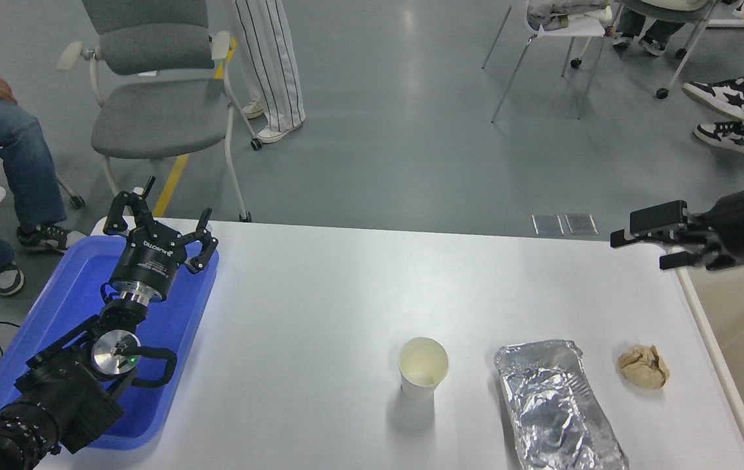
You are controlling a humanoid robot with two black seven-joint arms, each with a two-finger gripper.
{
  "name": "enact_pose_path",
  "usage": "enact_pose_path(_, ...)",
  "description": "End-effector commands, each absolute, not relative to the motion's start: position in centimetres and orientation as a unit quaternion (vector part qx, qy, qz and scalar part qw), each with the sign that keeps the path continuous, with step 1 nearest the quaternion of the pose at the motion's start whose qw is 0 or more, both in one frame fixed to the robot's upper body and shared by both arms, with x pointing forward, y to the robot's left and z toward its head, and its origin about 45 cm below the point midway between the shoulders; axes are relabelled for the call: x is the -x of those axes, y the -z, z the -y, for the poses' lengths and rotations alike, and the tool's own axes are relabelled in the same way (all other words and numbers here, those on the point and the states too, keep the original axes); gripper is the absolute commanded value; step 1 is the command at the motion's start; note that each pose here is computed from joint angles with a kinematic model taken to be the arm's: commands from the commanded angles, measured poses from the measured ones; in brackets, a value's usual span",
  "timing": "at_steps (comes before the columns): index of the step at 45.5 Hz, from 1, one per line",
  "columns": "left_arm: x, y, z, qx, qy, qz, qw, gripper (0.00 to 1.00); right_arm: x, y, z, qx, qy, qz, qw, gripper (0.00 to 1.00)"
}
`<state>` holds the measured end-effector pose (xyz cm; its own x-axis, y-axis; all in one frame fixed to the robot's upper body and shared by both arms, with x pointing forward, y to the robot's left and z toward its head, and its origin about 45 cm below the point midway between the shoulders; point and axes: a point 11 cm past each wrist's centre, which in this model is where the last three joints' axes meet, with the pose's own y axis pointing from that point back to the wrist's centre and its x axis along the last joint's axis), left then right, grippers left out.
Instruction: Pick up paper cup place in dustbin
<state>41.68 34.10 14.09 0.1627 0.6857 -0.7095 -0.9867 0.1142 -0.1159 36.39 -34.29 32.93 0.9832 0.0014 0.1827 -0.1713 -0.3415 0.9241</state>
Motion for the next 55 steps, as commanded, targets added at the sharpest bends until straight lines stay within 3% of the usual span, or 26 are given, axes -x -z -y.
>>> enact_pose_path(1, -41.69, -14.09, -34.15, 0.298, -0.596, -0.253, 0.701, 1.00, -36.5, -37.4, 29.7, -0.765, -0.109, -0.028, 0.635, 1.00)
enact_pose_path(8, -41.64, -14.02, -34.17, 0.298, -0.596, -0.254, 0.701, 1.00, -37.5, -40.0, 28.4, -0.708, -0.154, -0.016, 0.689, 1.00)
enact_pose_path(14, -41.64, -14.04, -34.19, 0.298, -0.597, -0.254, 0.701, 1.00, -38.0, -41.0, 27.5, -0.712, -0.157, 0.013, 0.684, 1.00)
enact_pose_path(29, -41.65, -14.05, -34.22, 0.298, -0.597, -0.253, 0.700, 1.00, -38.6, -39.7, 24.9, -0.668, -0.172, -0.016, 0.723, 1.00)
enact_pose_path(44, -41.69, -14.09, -34.15, 0.298, -0.596, -0.253, 0.701, 1.00, -38.6, -40.7, 25.1, -0.672, -0.154, 0.026, 0.724, 1.00)
enact_pose_path(55, -41.70, -14.11, -34.11, 0.298, -0.595, -0.253, 0.702, 1.00, -37.2, -39.6, 26.0, -0.664, -0.130, 0.008, 0.736, 1.00)
